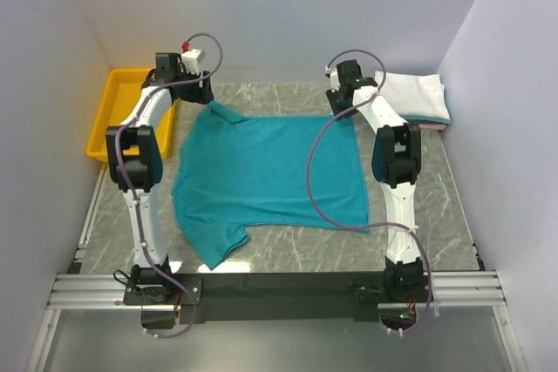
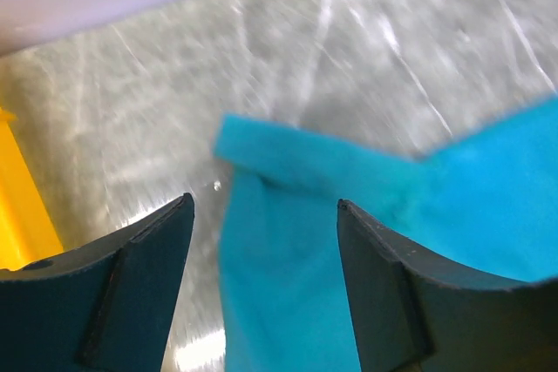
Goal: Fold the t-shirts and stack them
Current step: Flatten the tshirt out
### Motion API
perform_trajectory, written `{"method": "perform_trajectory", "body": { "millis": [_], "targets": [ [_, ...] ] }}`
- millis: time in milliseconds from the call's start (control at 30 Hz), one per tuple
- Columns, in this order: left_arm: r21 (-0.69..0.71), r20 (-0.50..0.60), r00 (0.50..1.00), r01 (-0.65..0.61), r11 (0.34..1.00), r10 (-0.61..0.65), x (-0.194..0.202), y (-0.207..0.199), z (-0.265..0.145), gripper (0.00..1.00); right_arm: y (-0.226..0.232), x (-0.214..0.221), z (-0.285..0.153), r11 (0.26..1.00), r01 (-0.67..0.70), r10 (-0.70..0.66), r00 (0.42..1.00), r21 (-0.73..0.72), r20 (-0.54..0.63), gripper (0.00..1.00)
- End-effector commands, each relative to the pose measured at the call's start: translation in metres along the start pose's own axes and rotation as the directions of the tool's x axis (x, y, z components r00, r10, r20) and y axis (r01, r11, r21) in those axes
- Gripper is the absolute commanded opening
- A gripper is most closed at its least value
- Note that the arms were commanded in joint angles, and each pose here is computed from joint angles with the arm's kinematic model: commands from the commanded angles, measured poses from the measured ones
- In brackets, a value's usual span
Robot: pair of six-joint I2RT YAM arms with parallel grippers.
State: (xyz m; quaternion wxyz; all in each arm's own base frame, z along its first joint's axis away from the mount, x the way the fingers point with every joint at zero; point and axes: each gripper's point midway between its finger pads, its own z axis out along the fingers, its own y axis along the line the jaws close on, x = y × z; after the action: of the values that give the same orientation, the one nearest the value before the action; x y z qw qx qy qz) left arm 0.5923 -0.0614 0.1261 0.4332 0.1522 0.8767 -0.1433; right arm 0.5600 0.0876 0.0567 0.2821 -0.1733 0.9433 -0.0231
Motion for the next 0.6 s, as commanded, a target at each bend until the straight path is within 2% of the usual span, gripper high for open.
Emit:
{"method": "perform_trajectory", "body": {
  "millis": [0,167,367,567],
  "targets": [
    [-0.064,0.127,0.990,0.068,0.996,-0.060,-0.040,0.017,0.015,0.72,-0.027,-0.039,-0.010,0.994,-0.052,0.039,0.991,0.098,0.125,0.41],
    [-0.054,0.136,0.985,0.113,0.992,-0.105,-0.032,0.018,0.042,0.66,-0.034,-0.037,-0.001,0.992,-0.042,0.027,0.992,0.122,0.122,0.42],
    [-0.062,0.100,0.981,0.173,0.983,-0.167,-0.009,0.017,0.061,0.63,-0.039,-0.035,0.005,0.994,-0.047,0.034,0.992,0.102,0.125,0.49],
    [-0.077,0.078,0.974,0.220,0.972,-0.214,0.003,0.018,0.070,0.62,-0.038,-0.026,0.017,0.996,-0.039,0.032,0.995,0.080,0.096,0.48]
  ]
}}
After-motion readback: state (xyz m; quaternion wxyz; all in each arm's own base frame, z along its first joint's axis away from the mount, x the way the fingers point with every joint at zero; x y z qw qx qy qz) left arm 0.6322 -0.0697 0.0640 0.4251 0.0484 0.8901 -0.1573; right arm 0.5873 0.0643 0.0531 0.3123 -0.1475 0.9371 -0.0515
